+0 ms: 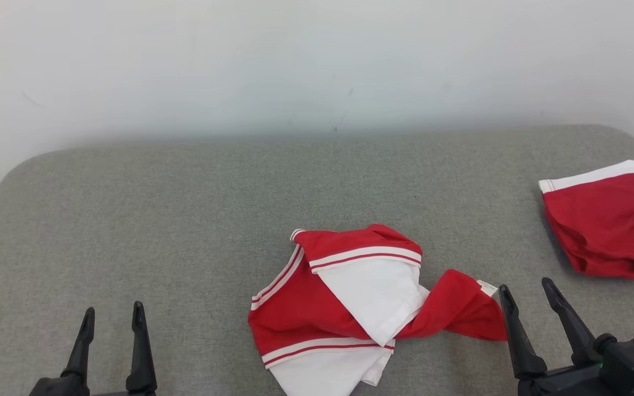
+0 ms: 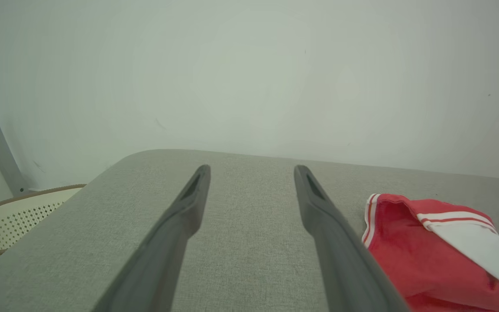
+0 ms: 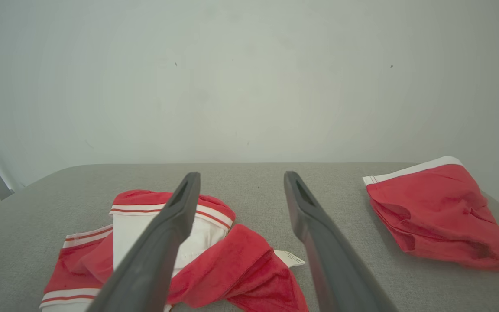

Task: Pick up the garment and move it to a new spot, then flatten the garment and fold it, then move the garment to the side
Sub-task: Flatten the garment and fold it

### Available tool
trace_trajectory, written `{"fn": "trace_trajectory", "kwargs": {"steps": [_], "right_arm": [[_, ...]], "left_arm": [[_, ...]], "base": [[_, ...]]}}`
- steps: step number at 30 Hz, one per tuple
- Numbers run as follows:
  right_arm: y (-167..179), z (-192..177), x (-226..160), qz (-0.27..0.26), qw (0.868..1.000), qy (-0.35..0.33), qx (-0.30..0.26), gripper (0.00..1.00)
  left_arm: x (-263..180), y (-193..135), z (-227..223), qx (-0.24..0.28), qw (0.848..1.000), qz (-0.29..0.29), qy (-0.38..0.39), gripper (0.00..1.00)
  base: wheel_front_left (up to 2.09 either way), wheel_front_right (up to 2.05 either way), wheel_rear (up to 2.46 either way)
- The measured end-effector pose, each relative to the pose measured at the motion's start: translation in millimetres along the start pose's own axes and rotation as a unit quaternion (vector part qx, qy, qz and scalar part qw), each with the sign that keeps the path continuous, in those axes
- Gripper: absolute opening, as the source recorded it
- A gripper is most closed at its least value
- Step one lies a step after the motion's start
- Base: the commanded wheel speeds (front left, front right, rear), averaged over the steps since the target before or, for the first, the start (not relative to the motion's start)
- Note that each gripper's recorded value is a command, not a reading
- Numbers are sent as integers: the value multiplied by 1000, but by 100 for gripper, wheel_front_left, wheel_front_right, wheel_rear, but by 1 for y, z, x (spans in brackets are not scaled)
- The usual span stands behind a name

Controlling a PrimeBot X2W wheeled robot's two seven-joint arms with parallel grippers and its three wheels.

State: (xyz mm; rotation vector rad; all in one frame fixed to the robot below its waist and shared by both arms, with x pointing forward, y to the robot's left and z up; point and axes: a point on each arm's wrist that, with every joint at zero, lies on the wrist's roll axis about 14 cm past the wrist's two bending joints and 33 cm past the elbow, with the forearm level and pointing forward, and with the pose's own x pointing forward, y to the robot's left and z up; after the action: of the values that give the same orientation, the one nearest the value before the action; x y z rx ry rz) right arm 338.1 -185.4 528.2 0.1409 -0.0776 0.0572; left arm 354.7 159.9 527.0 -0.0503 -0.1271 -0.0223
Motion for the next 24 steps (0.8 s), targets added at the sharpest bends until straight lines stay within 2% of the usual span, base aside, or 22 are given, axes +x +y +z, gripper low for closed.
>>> {"fn": "trace_trajectory", "kwargs": {"steps": [7, 16, 20, 24], "right_arm": [[3, 1, 0, 3, 1000, 0, -1, 100], [4, 0, 1, 4, 1000, 3, 0, 100], [2, -9, 1, 1, 1000, 22, 1, 100], [-4, -25, -4, -7, 998, 55, 0, 100]], "left_arm": [[-6, 10, 7, 15, 1000, 6, -11, 100], [-4, 4, 6, 16, 1000, -7, -10, 100], [-6, -14, -3, 7, 999, -40, 14, 100], [-12, -49, -20, -15, 993, -96, 64, 100]], "base": [[0, 0, 0], [0, 0, 0], [0, 0, 0], [0, 0, 0]]}}
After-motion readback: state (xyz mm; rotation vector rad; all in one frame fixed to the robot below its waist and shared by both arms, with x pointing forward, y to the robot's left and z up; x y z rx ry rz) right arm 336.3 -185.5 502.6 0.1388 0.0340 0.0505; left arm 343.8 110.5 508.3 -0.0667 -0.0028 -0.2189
